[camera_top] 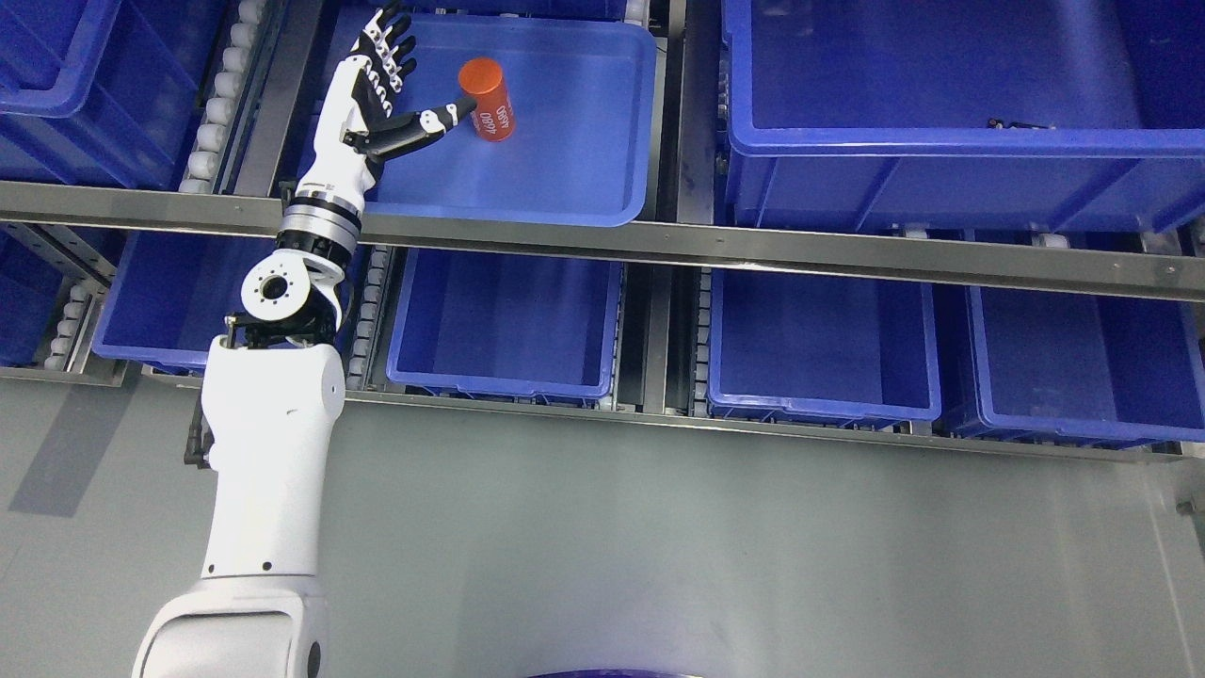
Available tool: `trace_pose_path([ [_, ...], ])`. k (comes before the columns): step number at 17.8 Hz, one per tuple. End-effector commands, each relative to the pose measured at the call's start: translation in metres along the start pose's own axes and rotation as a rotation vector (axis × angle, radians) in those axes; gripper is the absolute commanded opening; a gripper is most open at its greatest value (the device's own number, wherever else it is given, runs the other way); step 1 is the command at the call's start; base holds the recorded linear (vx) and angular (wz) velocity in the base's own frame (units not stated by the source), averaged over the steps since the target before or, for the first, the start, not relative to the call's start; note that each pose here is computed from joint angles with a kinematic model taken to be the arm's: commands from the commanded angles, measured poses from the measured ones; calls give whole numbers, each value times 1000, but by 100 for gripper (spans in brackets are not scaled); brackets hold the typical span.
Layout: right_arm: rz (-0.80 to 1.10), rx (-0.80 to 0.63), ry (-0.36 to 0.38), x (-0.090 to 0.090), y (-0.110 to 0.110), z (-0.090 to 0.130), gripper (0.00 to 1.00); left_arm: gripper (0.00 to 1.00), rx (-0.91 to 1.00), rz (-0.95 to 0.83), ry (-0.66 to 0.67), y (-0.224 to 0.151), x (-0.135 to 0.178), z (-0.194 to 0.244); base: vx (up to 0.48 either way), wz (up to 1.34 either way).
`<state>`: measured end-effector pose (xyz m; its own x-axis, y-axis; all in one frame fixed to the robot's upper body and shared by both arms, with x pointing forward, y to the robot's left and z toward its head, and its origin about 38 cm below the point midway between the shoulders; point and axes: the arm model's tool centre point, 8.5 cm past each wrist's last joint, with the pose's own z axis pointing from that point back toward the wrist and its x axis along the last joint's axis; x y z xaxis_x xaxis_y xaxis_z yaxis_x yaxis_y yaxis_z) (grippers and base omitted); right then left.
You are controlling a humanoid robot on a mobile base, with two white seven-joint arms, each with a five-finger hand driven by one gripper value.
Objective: Grab orange capacitor from left shelf to right desk
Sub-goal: 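Reach the left hand toward the orange capacitor in the blue bin, then close the left hand around the orange capacitor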
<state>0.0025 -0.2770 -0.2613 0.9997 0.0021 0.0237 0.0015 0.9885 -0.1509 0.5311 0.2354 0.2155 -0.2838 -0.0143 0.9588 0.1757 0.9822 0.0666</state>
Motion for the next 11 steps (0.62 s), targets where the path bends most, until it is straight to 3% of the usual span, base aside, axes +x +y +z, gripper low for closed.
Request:
trace_pose_path([
  [1,-2,-18,6,-9,-11,-1,100,100,-75,-23,164,-21,-42,-19,0,0],
  [11,-3,-18,7,-9,-11,-1,100,100,-64,-58,276,-17,-70,-27,3,-3],
])
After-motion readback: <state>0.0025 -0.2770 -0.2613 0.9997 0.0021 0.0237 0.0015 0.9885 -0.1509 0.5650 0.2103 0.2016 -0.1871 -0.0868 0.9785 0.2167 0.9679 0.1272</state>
